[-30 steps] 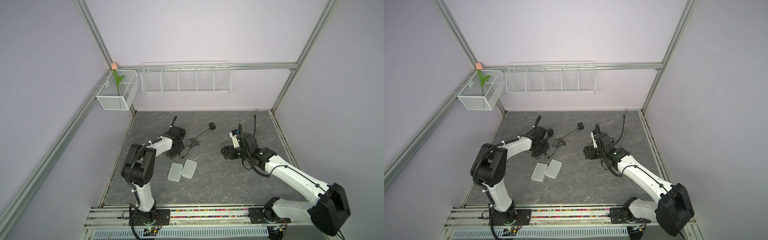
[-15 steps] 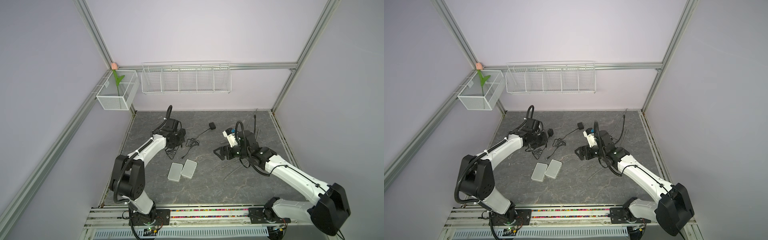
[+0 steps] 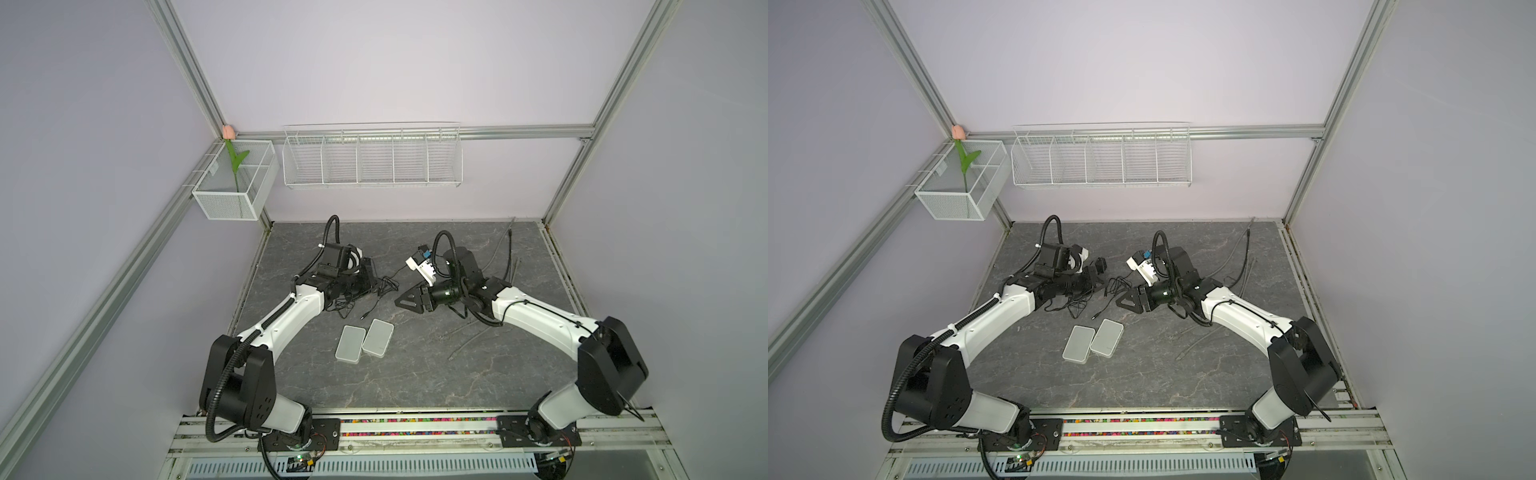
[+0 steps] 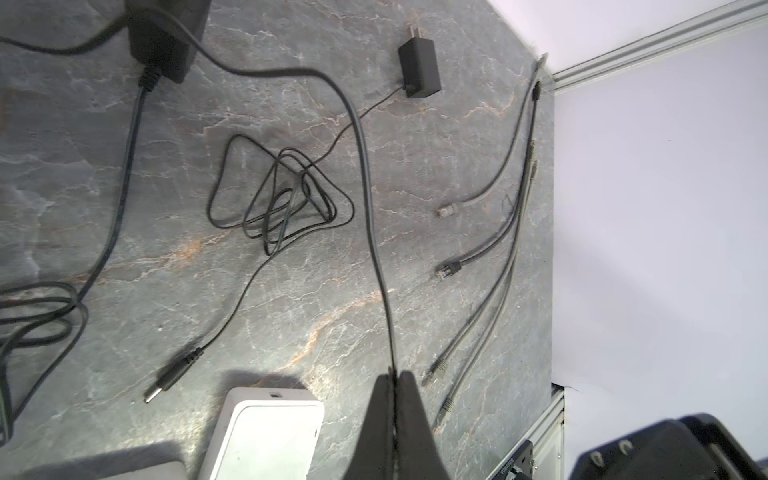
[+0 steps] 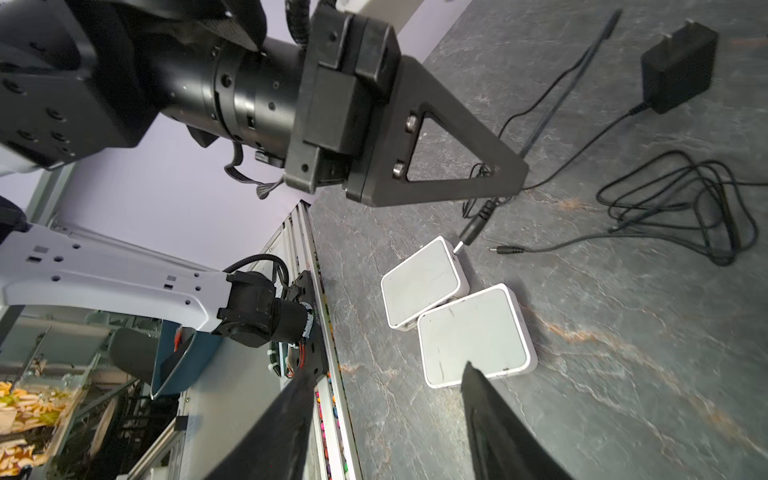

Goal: Insert the plug into the switch port

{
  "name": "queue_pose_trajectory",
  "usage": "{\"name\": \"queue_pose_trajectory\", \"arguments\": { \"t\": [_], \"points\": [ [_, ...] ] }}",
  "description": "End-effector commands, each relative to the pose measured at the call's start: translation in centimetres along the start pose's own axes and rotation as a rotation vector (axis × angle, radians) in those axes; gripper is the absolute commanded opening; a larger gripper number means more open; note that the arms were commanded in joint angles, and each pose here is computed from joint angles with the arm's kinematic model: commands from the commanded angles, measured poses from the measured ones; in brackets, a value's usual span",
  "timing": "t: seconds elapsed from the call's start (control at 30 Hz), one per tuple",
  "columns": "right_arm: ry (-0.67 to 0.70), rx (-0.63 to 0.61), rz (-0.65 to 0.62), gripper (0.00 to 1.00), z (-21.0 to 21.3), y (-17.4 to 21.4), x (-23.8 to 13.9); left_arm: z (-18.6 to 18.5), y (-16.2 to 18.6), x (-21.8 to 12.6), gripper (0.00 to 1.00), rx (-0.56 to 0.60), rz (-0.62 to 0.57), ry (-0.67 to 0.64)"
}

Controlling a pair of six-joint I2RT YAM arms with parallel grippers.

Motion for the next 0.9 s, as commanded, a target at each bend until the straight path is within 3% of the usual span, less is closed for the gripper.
{"name": "queue_pose_trajectory", "arguments": {
  "t": [0.0, 0.47, 0.87],
  "points": [
    [-0.034, -0.009, -0.013, 0.53, 0.3, -1.3, 1.0, -1.5, -0.2, -0.7, 0.00, 0.006, -0.031, 0.083],
    [-0.026, 0.088, -0.063, 0.51, -1.8, -3.7, 3.6, -3.0, 0.1, -2.9, 0.00, 0.018, -0.186, 0.208],
    [-0.090, 0.097, -0.037, 0.43, -1.3, -3.7, 4.8, -3.0, 0.7, -2.7, 0.00, -0.018, -0.194, 0.232]
  ]
}}
Point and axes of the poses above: each gripper's point midway between its finger pads, its own x axis out along the fingers, its own z axis along the line the jaws close on, y = z × x, the point moved 4 cm from there along -x, back along the fingers, and after that the axes turned 13 degrees about x, right-handed, at the moved point
